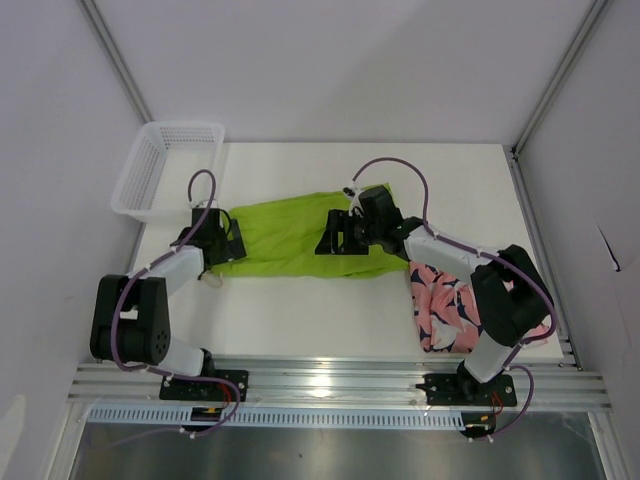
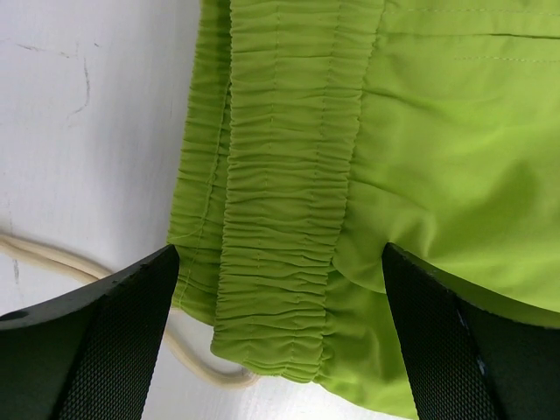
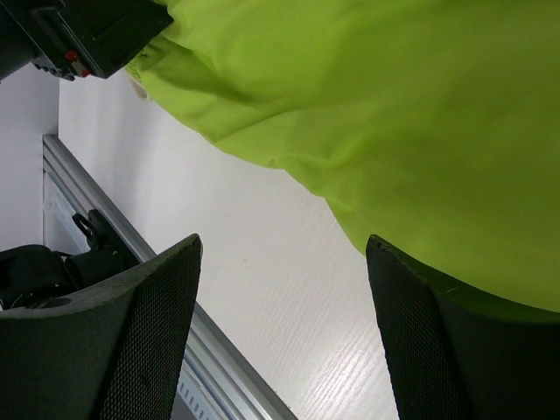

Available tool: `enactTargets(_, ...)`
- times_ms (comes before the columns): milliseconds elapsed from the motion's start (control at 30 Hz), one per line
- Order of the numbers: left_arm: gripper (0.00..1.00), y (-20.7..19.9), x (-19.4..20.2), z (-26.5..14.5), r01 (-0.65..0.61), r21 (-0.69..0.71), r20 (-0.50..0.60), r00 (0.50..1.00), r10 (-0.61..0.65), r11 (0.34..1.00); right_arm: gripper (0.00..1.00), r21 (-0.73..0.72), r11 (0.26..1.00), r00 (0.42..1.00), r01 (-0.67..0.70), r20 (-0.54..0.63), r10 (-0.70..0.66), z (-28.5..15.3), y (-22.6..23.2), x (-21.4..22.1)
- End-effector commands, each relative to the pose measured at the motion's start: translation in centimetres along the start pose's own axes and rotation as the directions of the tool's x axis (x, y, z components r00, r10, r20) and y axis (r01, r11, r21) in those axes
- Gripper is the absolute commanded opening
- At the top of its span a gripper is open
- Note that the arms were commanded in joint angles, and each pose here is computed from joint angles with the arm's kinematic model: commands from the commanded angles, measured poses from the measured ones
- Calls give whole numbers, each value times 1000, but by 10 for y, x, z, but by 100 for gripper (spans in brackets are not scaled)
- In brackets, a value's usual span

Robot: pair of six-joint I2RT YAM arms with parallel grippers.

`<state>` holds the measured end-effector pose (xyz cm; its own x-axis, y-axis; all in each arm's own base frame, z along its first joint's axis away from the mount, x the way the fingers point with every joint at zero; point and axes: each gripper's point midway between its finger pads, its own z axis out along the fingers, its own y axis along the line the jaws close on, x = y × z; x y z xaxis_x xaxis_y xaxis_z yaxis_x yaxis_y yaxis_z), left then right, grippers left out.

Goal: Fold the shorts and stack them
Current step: Fold the shorts

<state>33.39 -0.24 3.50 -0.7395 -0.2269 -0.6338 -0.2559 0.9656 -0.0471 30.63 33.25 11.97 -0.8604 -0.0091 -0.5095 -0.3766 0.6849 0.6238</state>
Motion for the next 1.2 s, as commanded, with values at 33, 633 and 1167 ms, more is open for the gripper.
enactTargets(33,99,8,-16,0,-8,-60,37,999,10,998,78,-52,998,999,23,34,-21,-6,15,-6)
enactTargets(633,99,23,-14,1,3,-114,40,999,2,994,77,-85,996,1000,14,16,-12,-4,20,-3)
enactTargets(1167,90,-6,-4,7,-65,1,-10,998,65,998,76,-84,996,1000,13,12,-12,-1,19,-2)
